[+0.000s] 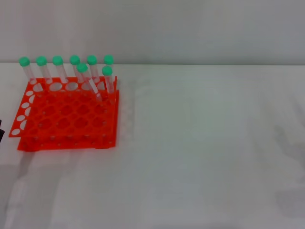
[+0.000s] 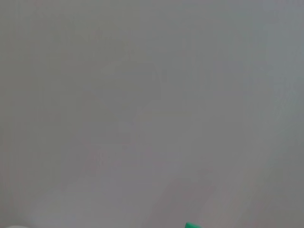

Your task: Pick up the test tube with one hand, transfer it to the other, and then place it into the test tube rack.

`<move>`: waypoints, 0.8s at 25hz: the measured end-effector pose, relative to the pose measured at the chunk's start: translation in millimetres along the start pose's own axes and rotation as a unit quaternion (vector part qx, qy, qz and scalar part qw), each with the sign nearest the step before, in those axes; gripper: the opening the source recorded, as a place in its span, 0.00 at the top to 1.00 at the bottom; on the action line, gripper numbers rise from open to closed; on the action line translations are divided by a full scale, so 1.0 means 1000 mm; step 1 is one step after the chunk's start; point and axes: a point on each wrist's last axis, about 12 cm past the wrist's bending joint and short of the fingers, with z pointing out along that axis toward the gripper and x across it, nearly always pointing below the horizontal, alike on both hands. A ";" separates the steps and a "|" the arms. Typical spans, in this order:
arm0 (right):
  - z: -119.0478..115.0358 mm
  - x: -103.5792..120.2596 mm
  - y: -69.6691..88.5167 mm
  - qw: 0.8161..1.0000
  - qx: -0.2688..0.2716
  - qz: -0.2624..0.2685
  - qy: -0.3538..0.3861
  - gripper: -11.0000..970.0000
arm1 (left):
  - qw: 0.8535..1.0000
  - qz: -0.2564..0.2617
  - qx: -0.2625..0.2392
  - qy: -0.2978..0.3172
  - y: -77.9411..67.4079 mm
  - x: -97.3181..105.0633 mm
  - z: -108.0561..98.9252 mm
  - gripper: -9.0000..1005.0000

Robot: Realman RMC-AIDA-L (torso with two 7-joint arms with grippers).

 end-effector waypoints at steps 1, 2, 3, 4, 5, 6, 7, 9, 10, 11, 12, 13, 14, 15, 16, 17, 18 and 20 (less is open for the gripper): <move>0.000 0.001 0.000 1.000 0.001 0.001 0.001 0.21 | 1.000 0.000 0.000 0.000 0.000 0.000 0.000 0.14; -0.001 0.001 0.000 1.000 0.004 0.003 0.001 0.21 | 1.000 0.000 0.000 0.000 0.000 0.000 0.001 0.15; -0.001 0.001 0.000 1.000 0.009 0.006 0.001 0.21 | 1.000 -0.001 0.001 -0.001 0.000 0.000 0.001 0.15; -0.001 0.001 -0.001 1.000 0.015 0.009 -0.001 0.21 | 1.000 -0.001 0.000 -0.001 0.000 0.000 0.001 0.15; -0.002 0.001 -0.002 1.000 0.022 0.014 -0.002 0.20 | 1.000 -0.001 0.000 -0.001 0.000 0.000 0.002 0.15; -0.002 0.001 -0.002 1.000 0.026 0.017 -0.004 0.20 | 1.000 -0.002 -0.001 -0.001 0.000 0.000 0.002 0.15; -0.002 0.002 -0.002 0.999 0.030 0.019 -0.004 0.19 | 1.000 -0.002 -0.003 -0.001 0.000 0.000 0.003 0.15; -0.003 0.002 -0.002 0.999 0.032 0.022 -0.004 0.17 | 1.000 -0.005 -0.007 -0.002 0.000 0.000 0.004 0.15; -0.003 0.002 -0.002 0.999 0.033 0.023 -0.004 0.16 | 1.000 -0.005 -0.008 -0.003 0.000 0.000 0.004 0.15; -0.003 0.002 -0.001 0.999 0.033 0.023 -0.003 0.15 | 1.000 -0.005 -0.009 -0.005 0.000 -0.001 0.005 0.15; -0.003 0.002 -0.001 0.999 0.033 0.023 -0.004 0.14 | 1.000 -0.006 -0.009 -0.006 0.000 -0.001 0.007 0.15; -0.003 0.002 -0.001 0.999 0.032 0.023 -0.004 0.12 | 1.000 -0.006 -0.007 -0.007 -0.001 -0.001 0.008 0.15; -0.004 0.002 -0.001 0.999 0.033 0.023 -0.004 0.11 | 1.000 -0.007 -0.005 -0.008 -0.002 -0.001 0.010 0.15; -0.004 0.002 -0.001 0.999 0.033 0.024 -0.004 0.10 | 1.000 -0.007 -0.004 -0.009 -0.002 -0.002 0.011 0.15; -0.004 0.002 -0.001 0.999 0.032 0.024 -0.005 0.10 | 1.000 -0.007 -0.002 -0.010 -0.003 -0.002 0.013 0.15; -0.004 0.002 -0.001 0.999 0.032 0.024 -0.006 0.10 | 1.000 -0.007 -0.001 -0.010 -0.004 -0.002 0.014 0.15; -0.004 0.002 -0.001 0.999 0.031 0.024 -0.006 0.10 | 1.000 -0.008 0.001 -0.011 -0.005 -0.002 0.016 0.15; -0.004 0.001 -0.001 0.999 0.031 0.024 -0.008 0.10 | 1.000 -0.008 0.003 -0.010 -0.006 -0.002 0.019 0.15</move>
